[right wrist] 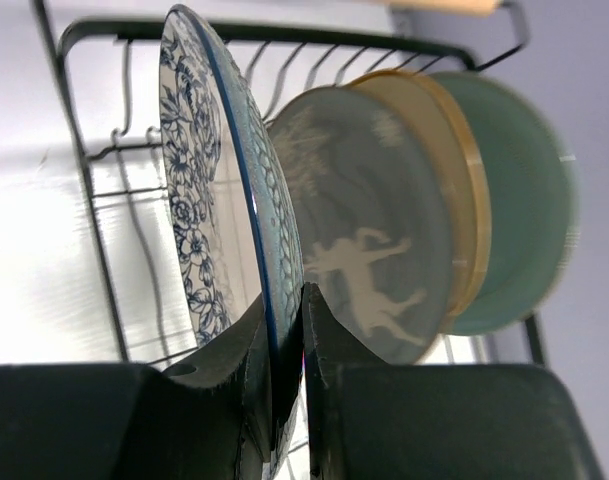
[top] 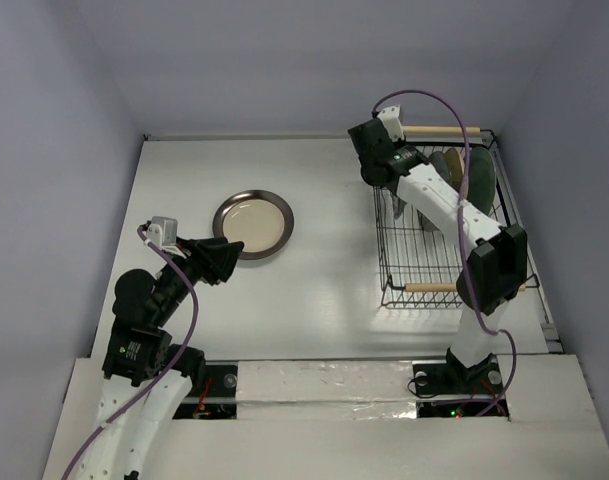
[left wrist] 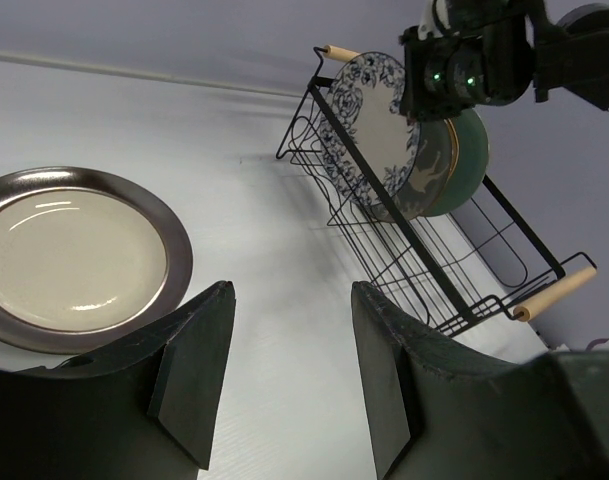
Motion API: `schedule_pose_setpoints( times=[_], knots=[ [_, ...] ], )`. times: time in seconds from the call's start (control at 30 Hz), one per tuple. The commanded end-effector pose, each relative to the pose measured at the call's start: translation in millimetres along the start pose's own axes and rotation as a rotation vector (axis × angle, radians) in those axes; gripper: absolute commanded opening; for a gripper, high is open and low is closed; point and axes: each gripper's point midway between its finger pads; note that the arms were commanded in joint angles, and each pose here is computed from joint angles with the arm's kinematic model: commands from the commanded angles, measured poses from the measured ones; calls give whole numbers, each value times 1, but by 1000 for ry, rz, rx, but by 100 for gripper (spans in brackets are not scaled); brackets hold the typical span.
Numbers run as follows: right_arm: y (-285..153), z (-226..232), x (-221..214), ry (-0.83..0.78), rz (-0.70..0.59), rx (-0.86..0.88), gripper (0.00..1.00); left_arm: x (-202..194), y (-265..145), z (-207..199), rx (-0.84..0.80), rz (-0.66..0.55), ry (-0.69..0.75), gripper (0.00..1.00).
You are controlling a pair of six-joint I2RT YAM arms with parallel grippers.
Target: Unload the plates from the dish rack
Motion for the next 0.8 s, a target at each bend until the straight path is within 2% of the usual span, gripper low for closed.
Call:
schedule_pose_setpoints(
  times=[0.0,0.2,0.33,0.37,0.43,0.5,0.53,0.57,0.63,0.67,0.7,0.77],
  knots=[
    [-47,-84,74,199,-174,-122,0,7,0,-5,-26,-30,8,47],
    [-88,-139,91,332,-248,-110,0,7,0,-5,-26,-30,8,47],
    [-126,-153,101,476,-335,37,0,6,1,-5,-25,-28,6,47],
    [-140,-133,112,526,-372,197,0,6,1,-2,-15,-29,5,47],
    [-164,-117,133,630,-457,395,0,7,2,-2,-13,-28,5,47],
    [-187,-77,133,666,-471,656,0,6,2,-1,-12,-27,3,47],
    [-195,-68,142,717,-499,730,0,6,2,-1,-12,-27,3,47],
    [-191,-41,135,737,-450,794,0,6,3,-1,-12,-26,1,47],
    [-213,19,135,739,-379,1070,0,7,3,2,4,-28,-1,47],
    [-226,20,142,773,-386,1140,0,6,3,3,7,-27,-1,47],
    [-217,50,135,769,-330,1181,0,6,3,3,10,-27,-3,47],
    [-229,78,142,832,-296,1282,0,6,3,4,15,-27,-2,47]
  ],
)
Point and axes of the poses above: each gripper's point midway between its finger pads, its own y axis out along the fingers, its own z axis along the line the jaws close on, x = y × z, and after that the axes turned 3 degrees about y, right-handed
